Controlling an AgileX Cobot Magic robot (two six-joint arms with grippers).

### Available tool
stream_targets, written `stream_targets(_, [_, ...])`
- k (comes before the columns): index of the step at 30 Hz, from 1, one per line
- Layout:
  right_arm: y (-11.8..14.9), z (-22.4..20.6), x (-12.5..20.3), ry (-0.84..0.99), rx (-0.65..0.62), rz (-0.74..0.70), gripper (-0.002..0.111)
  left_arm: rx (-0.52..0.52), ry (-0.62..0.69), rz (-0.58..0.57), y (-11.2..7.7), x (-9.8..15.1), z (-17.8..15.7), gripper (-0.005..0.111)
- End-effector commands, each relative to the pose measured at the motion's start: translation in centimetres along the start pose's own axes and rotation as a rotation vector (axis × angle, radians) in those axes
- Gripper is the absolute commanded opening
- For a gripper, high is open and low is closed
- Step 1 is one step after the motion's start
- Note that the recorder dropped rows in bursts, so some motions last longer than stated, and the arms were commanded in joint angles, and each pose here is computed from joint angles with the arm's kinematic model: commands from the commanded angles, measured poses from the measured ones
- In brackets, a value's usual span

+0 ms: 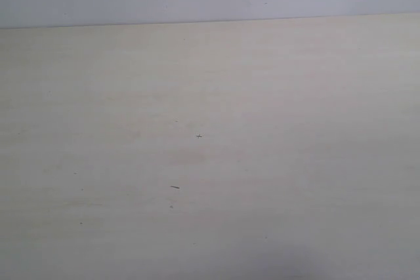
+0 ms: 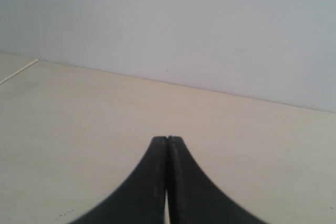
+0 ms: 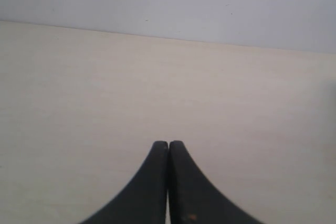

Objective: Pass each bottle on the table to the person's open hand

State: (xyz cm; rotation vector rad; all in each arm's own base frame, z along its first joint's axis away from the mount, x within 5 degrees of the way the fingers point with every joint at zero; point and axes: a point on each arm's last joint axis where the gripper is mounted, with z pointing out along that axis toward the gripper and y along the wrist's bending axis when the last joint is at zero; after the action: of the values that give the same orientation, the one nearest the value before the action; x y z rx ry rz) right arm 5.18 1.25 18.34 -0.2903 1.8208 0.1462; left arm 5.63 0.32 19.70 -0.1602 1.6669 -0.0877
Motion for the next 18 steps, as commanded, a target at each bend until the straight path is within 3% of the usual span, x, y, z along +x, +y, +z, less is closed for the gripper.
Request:
stream_targets(1, [0.0, 0.0, 0.0, -0.006, 0.007, -0.006, 0.000, 0.010, 0.006, 0.000, -0.1, 0.2, 0.0, 0.000])
stream_targets(11, [0.0, 0.0, 0.0, -0.006, 0.007, -0.006, 0.000, -0.004, 0.082, 0.098, 0.1, 0.9, -0.1, 0.000])
stream_targets(18, [0.0, 0.0, 0.0, -0.006, 0.007, -0.006, 0.000, -0.018, 0.162, 0.099, 0.2, 1.6, -0.1, 0.000])
